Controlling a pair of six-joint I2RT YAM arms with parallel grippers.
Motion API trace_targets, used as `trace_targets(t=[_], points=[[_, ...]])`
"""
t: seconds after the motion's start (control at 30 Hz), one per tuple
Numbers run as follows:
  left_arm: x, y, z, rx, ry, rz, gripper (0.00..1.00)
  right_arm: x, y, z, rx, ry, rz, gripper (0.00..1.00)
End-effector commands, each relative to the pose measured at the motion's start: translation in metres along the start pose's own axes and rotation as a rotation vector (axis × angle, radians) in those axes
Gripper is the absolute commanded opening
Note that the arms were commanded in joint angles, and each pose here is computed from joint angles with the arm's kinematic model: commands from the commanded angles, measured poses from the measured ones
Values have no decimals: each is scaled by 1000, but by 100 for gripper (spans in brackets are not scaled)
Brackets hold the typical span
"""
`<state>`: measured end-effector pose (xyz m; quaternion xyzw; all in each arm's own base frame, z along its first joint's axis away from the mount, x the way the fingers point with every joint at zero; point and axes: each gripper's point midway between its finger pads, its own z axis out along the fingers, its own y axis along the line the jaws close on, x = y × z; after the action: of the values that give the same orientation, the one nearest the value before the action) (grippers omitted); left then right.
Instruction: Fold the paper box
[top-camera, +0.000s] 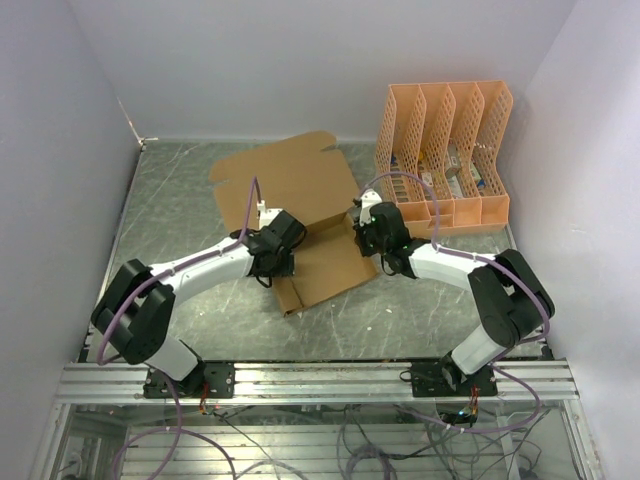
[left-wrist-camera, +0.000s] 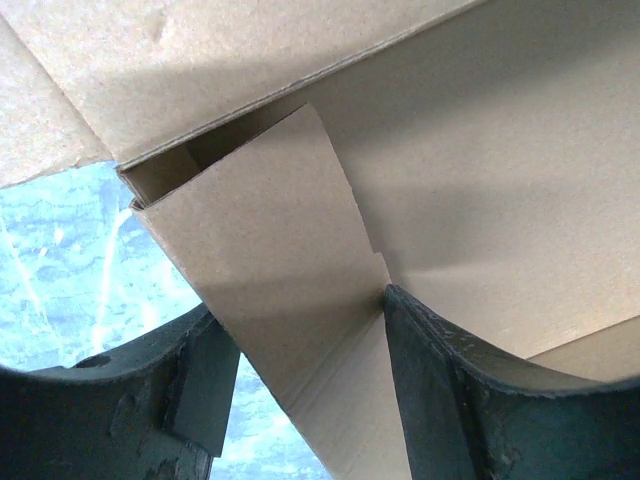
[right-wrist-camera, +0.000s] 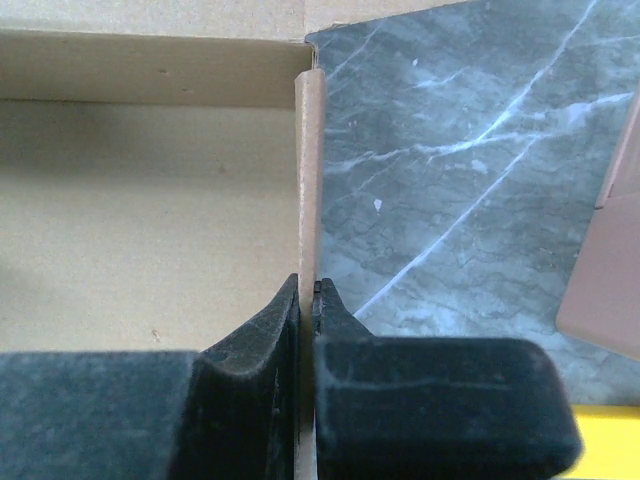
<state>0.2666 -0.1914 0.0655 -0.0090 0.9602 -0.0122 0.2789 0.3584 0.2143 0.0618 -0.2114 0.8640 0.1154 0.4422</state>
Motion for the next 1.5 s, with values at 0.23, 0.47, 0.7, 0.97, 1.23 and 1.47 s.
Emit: trace_targets(t=[0.23,0.47,0.7,0.97,1.23,1.47], points=[[-5,-9,-12,72,-41,-42,61,-7,12,5,-48,-10,-16,0],[27,0,13,29,39,-23,39,-7,13,5,-56,-10,-14,0],[52,25,40,-113,115,65,7,-7,15,4,-66,-9,-14,0],[44,26,39,-146,115,97,13,-10,18,2,-90,-12,-22,0],[23,16,27,-119,83,95,40,-15,16,-1,-103,-24,-21,7],[17,11,20,-93,68,84,45,-18,16,-3,-109,-31,-34,22]])
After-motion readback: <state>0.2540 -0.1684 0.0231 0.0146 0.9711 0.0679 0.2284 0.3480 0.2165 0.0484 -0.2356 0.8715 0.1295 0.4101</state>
